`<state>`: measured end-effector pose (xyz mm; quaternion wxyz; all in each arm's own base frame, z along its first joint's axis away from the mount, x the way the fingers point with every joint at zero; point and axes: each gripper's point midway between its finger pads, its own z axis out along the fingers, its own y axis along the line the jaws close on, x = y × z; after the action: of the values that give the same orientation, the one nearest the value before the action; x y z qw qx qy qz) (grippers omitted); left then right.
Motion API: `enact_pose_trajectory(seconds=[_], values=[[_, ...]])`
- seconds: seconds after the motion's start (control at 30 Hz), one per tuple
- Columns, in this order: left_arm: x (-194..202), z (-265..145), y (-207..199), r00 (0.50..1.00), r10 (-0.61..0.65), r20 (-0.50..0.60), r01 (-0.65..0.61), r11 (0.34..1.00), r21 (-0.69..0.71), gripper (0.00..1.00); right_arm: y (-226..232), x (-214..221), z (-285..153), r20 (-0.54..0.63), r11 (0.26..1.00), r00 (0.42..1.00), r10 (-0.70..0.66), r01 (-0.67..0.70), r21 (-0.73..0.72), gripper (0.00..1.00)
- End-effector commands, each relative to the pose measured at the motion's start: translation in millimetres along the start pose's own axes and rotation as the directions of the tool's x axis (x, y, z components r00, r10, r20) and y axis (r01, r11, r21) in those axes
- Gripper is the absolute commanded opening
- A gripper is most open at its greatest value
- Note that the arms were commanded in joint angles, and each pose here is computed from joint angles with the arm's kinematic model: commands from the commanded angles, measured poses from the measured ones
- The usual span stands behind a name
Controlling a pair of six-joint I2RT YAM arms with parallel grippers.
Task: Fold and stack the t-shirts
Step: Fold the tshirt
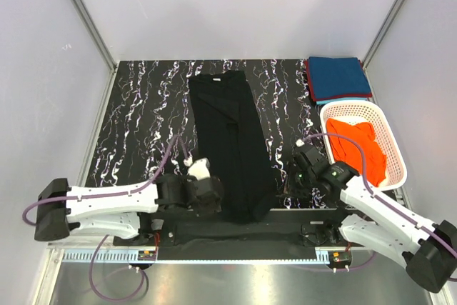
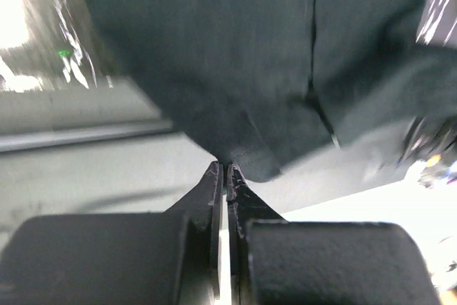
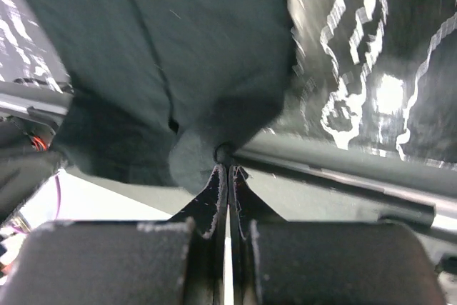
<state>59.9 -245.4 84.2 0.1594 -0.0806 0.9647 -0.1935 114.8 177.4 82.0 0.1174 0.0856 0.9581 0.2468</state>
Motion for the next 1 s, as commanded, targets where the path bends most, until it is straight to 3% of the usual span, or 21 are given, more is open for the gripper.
enact_pose_trajectory(seconds=[0.0, 0.13, 0.3, 0.7, 0.97], values=[[-27, -1, -23, 1.0, -0.011, 0.003, 0.01, 0.992, 0.122, 0.0, 32, -47, -14, 0.165, 0.992, 0.979, -0.123, 0.127, -0.016, 0.0], [-72, -7, -35, 0.998, -0.014, 0.069, 0.004, 0.99, 0.141, 0.0, 51, -81, -1, 0.187, 0.979, 0.961, -0.205, 0.2, 0.048, 0.0], [-107, 6, -27, 0.999, 0.013, 0.053, -0.018, 0.995, 0.095, 0.0, 71, -118, 20, 0.173, 0.961, 0.945, -0.276, 0.269, 0.061, 0.0], [-207, 41, 15, 0.987, -0.038, 0.153, 0.048, 0.997, -0.068, 0.0, 88, -218, 45, 0.233, 0.952, 0.926, -0.296, 0.307, -0.014, 0.0], [-261, 49, 18, 0.982, -0.096, 0.163, 0.103, 0.994, -0.033, 0.0, 102, -260, 50, 0.231, 0.954, 0.935, -0.269, 0.292, -0.068, 0.0]])
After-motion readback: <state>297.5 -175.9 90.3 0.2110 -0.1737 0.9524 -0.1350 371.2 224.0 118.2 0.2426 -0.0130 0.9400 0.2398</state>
